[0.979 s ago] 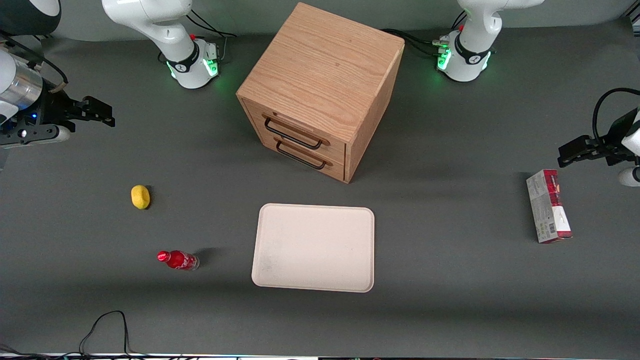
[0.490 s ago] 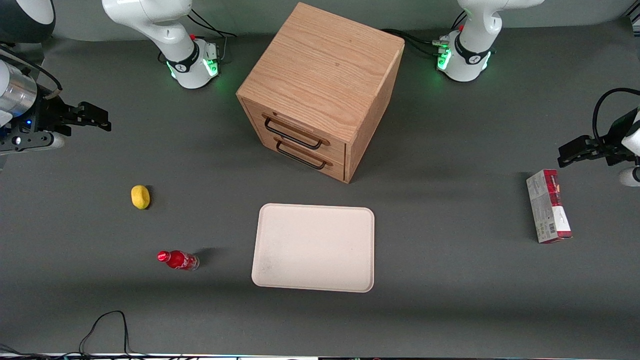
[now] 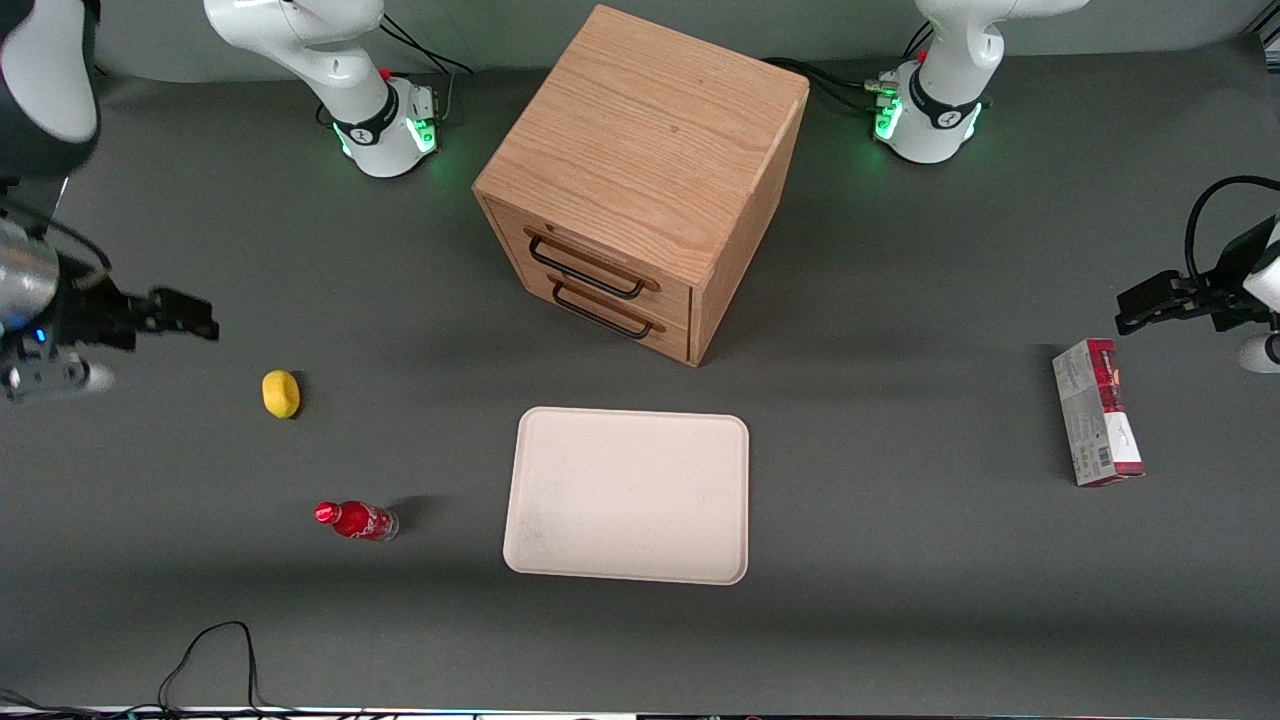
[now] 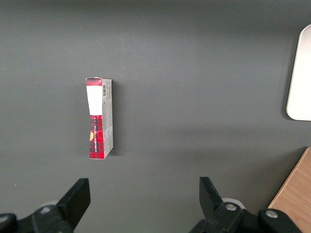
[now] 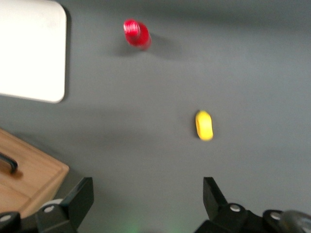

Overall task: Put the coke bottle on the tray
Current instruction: 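Move the open right gripper down over the red Coca-Cola bottle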

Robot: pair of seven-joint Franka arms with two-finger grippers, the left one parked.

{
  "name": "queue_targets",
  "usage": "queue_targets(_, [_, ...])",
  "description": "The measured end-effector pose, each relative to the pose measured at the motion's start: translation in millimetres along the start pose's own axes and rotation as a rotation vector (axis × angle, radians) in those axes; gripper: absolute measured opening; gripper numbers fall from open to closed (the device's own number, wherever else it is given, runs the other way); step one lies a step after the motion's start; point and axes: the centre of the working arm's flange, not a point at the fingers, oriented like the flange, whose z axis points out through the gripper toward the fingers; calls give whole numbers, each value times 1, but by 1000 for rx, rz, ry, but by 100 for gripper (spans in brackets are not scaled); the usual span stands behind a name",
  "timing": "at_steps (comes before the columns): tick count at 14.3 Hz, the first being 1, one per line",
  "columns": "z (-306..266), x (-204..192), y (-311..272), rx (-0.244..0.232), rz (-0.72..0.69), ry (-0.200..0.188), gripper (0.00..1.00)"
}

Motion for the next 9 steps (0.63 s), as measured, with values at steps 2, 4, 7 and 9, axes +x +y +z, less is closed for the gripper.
queue_targets(2, [28, 50, -26, 3, 25, -1, 100])
queue_targets(4, [63, 86, -42, 7, 35, -10, 100])
queue_targets(7, [91, 111, -40, 7, 41, 6, 100])
queue_targets(9, [96, 117, -40, 8, 42, 20, 100])
